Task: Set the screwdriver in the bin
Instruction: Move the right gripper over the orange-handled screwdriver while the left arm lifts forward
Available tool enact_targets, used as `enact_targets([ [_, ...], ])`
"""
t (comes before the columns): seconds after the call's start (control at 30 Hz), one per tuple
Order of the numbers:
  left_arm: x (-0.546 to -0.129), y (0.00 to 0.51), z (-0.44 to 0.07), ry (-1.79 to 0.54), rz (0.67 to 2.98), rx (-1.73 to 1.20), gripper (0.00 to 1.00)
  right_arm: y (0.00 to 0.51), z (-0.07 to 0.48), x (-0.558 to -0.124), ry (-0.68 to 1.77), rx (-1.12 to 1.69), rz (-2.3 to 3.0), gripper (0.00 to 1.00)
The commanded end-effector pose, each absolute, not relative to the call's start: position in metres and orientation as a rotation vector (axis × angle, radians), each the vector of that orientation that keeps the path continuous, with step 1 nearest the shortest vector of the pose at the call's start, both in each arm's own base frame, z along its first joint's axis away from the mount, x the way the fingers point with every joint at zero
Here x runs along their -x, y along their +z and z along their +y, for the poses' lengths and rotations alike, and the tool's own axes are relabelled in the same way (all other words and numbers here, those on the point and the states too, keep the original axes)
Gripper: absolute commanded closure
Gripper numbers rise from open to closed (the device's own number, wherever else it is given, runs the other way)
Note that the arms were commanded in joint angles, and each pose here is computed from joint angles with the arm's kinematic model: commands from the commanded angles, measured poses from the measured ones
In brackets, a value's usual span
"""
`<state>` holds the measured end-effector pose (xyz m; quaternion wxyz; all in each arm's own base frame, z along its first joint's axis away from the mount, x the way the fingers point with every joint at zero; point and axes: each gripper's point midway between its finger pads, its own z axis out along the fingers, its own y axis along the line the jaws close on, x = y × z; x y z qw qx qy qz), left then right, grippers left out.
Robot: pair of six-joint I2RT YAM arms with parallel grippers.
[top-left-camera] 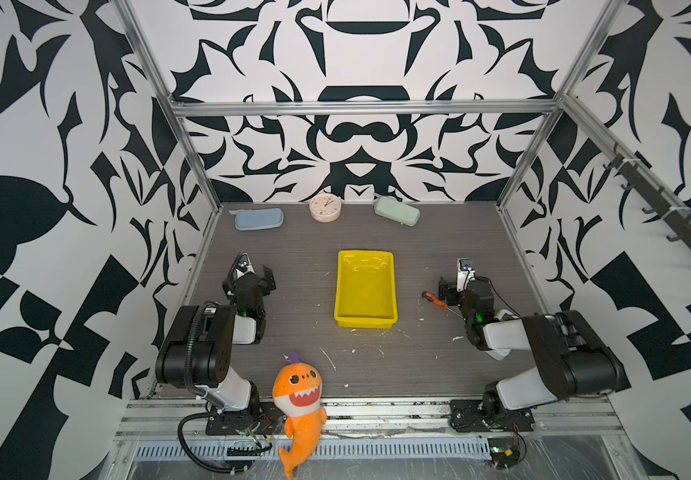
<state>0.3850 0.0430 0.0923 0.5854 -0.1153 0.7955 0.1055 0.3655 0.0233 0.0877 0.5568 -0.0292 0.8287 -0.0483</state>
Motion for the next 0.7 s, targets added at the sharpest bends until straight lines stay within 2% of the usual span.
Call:
enact_targets([
  [0.0, -0.381, 0.098, 0.043, 0.237, 1.825, 0.285, 0.0, 0.138, 0.025, -0.377, -0.124, 0.024, 1.95, 0.0],
  [0.13, -0.382, 0.097, 0.043, 0.242, 1.832, 0.279, 0.01, 0.169, 0.038, -0.394, 0.009, -0.051, 2.015, 0.0],
  [0.2, -0.382, 0.098, 0.043, 0.241, 1.831, 0.278, 0.0, 0.165, 0.051, -0.399, 0.116, -0.086, 2.085, 0.0],
  [0.27, -0.382, 0.098, 0.043, 0.241, 1.83, 0.278, 0.0, 0.142, 0.044, -0.397, 0.147, -0.321, 2.212, 0.0],
  [0.3, -0.382, 0.097, 0.043, 0.243, 1.831, 0.28, 0.01, 0.116, 0.035, -0.389, 0.146, -0.571, 2.297, 0.0],
  [0.33, -0.382, 0.098, 0.043, 0.243, 1.831, 0.279, 0.0, 0.092, 0.032, -0.377, 0.146, -0.661, 2.428, 0.0],
  [0.47, -0.384, 0.097, 0.043, 0.247, 1.835, 0.278, 0.0, 0.08, 0.062, -0.386, 0.309, -0.559, 2.441, 0.0],
  [0.67, -0.384, 0.097, 0.046, 0.256, 1.838, 0.288, 0.0, 0.11, 0.051, -0.365, 0.132, -0.486, 2.233, 0.0],
])
